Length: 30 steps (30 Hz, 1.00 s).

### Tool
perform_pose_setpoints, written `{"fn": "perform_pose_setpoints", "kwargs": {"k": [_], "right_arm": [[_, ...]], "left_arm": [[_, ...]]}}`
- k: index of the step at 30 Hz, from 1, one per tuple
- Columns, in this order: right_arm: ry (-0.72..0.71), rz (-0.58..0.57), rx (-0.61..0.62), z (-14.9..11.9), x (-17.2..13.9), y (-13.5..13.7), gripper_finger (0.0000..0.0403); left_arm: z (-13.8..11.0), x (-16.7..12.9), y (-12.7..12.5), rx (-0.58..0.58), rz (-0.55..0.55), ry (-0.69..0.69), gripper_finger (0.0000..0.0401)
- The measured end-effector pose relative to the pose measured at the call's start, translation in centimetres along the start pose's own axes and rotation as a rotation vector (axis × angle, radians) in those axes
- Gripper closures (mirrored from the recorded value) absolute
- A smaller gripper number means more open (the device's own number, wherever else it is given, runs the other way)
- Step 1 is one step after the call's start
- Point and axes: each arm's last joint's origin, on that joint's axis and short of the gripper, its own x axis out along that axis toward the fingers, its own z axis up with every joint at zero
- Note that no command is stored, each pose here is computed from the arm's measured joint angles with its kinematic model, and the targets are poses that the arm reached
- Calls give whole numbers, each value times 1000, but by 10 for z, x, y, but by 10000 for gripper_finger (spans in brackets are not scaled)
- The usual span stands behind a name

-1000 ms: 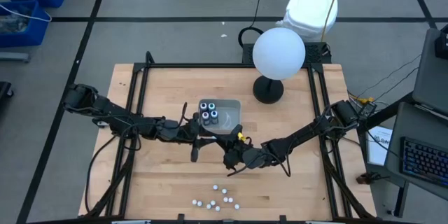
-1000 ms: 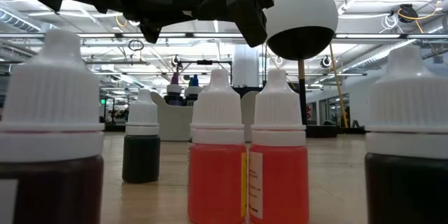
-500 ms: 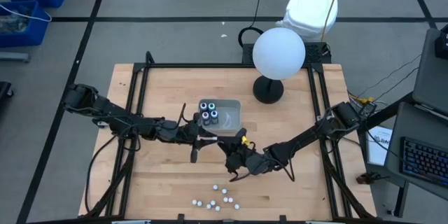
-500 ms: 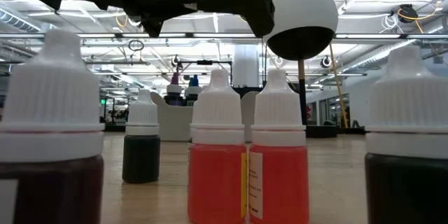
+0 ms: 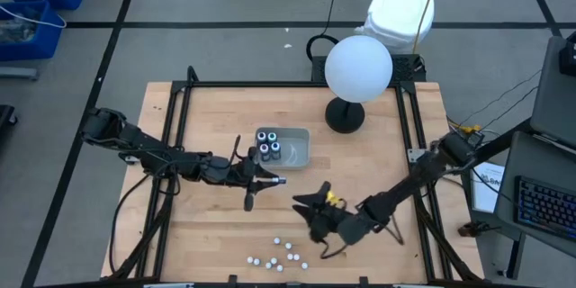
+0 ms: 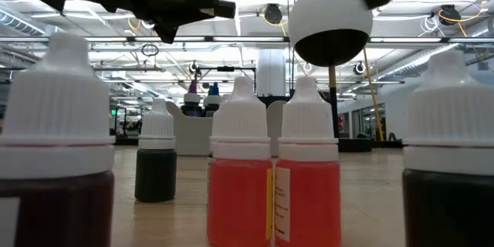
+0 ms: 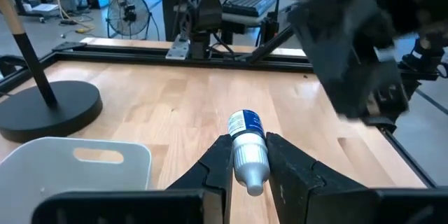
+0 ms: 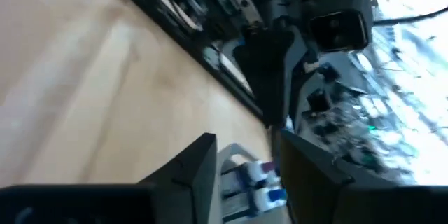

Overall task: Pick & Place food coloring
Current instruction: Put the small blue food coloring bottle into the gray bin

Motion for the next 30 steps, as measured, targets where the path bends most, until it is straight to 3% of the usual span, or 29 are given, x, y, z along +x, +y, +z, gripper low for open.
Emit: {"fn": "perform_pose_setpoints", "kwargs": {"k": [10,16,24,30], "right_arm": [[-204,170,487,-60,-54,-34,396],[-195,199,586,-98,-67,-28,396],[-249,359,736,-134,-76,-25,402],[-399,279,816,-171,-102,-49,402]], "left_arm": [[2,-3,0,49,7,2,331],[10,-13,3,58,74,7,331],[29,-38,9,63,149,-18,331],[36,-49,13,77,187,-22,331]]}}
